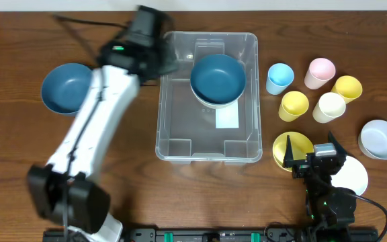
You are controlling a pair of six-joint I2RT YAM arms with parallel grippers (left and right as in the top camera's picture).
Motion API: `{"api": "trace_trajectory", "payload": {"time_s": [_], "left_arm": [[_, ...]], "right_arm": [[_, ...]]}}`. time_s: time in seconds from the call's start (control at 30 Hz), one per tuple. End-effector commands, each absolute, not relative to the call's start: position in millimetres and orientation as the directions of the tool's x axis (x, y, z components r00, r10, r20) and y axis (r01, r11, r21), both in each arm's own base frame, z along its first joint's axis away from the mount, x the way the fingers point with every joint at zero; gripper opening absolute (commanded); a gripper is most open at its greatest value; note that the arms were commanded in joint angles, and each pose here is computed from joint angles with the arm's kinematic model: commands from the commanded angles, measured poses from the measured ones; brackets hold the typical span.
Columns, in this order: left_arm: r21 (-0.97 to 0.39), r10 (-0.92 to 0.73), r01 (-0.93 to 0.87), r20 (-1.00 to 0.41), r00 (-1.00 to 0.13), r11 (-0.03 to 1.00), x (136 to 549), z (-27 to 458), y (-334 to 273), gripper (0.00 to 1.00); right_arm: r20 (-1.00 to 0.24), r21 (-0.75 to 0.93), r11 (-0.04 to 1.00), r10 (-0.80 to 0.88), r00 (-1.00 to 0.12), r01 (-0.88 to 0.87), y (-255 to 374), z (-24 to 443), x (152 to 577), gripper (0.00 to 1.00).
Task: Pack container
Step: 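Set the teal bowl into the cream bowl and release, then move the left gripper to grasp the second teal bowl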
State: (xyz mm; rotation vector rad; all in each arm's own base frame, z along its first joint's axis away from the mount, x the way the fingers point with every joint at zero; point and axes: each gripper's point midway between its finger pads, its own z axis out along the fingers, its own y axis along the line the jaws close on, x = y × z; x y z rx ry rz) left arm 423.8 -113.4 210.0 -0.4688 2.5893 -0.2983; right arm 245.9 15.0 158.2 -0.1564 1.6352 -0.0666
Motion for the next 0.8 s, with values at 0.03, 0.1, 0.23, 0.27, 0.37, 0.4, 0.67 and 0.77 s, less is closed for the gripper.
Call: {"api": "trace_trajectory", "payload": {"time_s": [0.03,0.1,0.23,0.27,0.37,0.4,0.67,0.77], "left_arm": [[-0.255,-0.563,-0.504,-0.433,-0.703,0.825,418,225,-23,0.47],[-0.238,-0.621,-0.579,-0.413,-0.666,0.780,412,222,13,0.47],[-0.210,-0.759,-0.745,-0.357,-0.544,0.633,390,211,83,0.55],[-0.204,-0.792,-0.783,-0.343,-0.505,0.587,383,208,100,0.56],[-0.188,-0.860,-0.861,-0.309,-0.406,0.473,365,199,137,0.60],[-0.181,-0.874,-0.877,-0.302,-0.382,0.446,360,195,148,0.61],[-0.136,-0.912,-0.922,-0.257,-0.320,0.362,341,160,177,0.66],[-0.140,-0.911,-0.922,-0.262,-0.318,0.362,345,145,179,0.80]], "right_arm": [[-0.987,-0.145,0.987,-0.149,-0.062,-0.076,18,157,246,0.99],[-0.987,-0.145,0.987,-0.149,-0.062,-0.076,18,157,246,0.99],[-0.987,-0.145,0.987,-0.149,-0.062,-0.076,18,157,246,0.99],[-0.987,-0.145,0.986,-0.150,-0.062,-0.076,18,157,246,0.99],[-0.987,-0.145,0.987,-0.149,-0.061,-0.076,18,157,246,0.99],[-0.987,-0.145,0.986,-0.150,-0.061,-0.076,18,157,246,0.99],[-0.987,-0.145,0.987,-0.149,-0.062,-0.076,18,157,246,0.99],[-0.987,-0.145,0.987,-0.149,-0.061,-0.076,18,157,246,0.99]]}}
